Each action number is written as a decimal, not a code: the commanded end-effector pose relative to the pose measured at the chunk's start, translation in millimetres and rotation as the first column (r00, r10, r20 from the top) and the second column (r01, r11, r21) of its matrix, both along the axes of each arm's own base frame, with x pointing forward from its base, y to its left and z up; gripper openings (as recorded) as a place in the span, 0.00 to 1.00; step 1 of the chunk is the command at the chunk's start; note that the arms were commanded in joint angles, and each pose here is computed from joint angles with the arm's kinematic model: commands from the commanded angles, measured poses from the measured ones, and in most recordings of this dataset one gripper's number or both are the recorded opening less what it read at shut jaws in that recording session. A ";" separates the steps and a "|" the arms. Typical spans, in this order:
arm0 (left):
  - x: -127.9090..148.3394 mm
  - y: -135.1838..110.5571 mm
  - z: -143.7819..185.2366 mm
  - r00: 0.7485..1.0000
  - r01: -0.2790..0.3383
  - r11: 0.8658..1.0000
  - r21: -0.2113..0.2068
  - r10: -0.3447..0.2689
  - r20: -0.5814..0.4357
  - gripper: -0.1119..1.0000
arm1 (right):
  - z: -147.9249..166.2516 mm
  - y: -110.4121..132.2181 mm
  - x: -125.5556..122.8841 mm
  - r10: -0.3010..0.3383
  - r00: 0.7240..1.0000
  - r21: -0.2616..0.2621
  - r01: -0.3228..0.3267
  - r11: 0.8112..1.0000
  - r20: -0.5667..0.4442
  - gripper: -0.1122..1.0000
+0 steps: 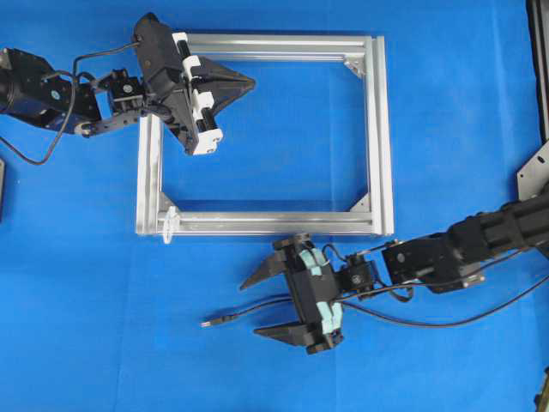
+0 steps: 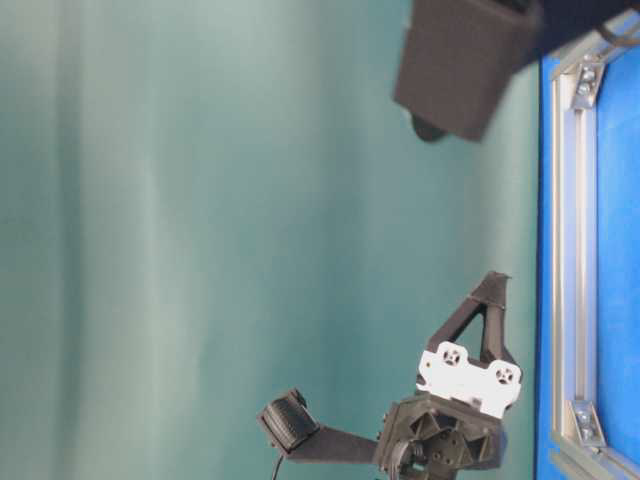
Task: Insert the wire through the string loop located on the left side.
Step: 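Move the right gripper down toward the black USB cable end, then close the right gripper on the cable just behind the USB plug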
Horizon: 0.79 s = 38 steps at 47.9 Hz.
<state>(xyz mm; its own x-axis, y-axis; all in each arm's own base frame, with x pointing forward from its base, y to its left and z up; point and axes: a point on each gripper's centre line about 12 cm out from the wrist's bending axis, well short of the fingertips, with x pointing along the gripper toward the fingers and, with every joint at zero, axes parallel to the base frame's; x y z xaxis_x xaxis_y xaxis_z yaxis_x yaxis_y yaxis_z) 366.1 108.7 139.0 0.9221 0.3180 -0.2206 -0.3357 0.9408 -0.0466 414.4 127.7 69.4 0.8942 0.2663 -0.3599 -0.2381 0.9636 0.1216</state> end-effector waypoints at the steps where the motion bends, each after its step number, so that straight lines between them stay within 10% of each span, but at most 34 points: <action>1: 1.3 0.3 13.4 0.999 0.001 1.000 0.013 -0.001 0.041 0.10 | 10.0 1.5 8.3 -0.006 0.999 0.015 0.006 1.000 0.034 0.89; 17: 0.9 0.2 12.9 0.999 0.001 1.000 0.013 -0.001 0.039 0.10 | 7.2 1.1 8.1 -0.010 1.000 0.015 0.010 1.000 0.027 0.85; 31: 0.6 0.0 12.5 0.999 0.002 1.000 0.013 -0.002 0.038 0.10 | 6.4 -1.9 5.7 -0.016 0.999 0.014 0.015 1.000 0.028 0.19; 38: 0.6 0.1 12.5 0.999 0.001 1.000 0.012 -0.001 0.038 0.10 | 5.6 -2.5 3.8 -0.016 1.000 0.013 0.016 1.000 0.026 0.10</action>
<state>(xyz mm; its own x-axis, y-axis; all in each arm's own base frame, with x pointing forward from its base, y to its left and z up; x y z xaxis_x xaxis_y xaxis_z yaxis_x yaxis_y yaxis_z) 365.3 108.5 138.1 0.9214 0.3179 -0.2235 -0.3358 0.9408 -0.0464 415.1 125.2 62.2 0.8930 0.2562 -0.3700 -0.2256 0.9662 0.1244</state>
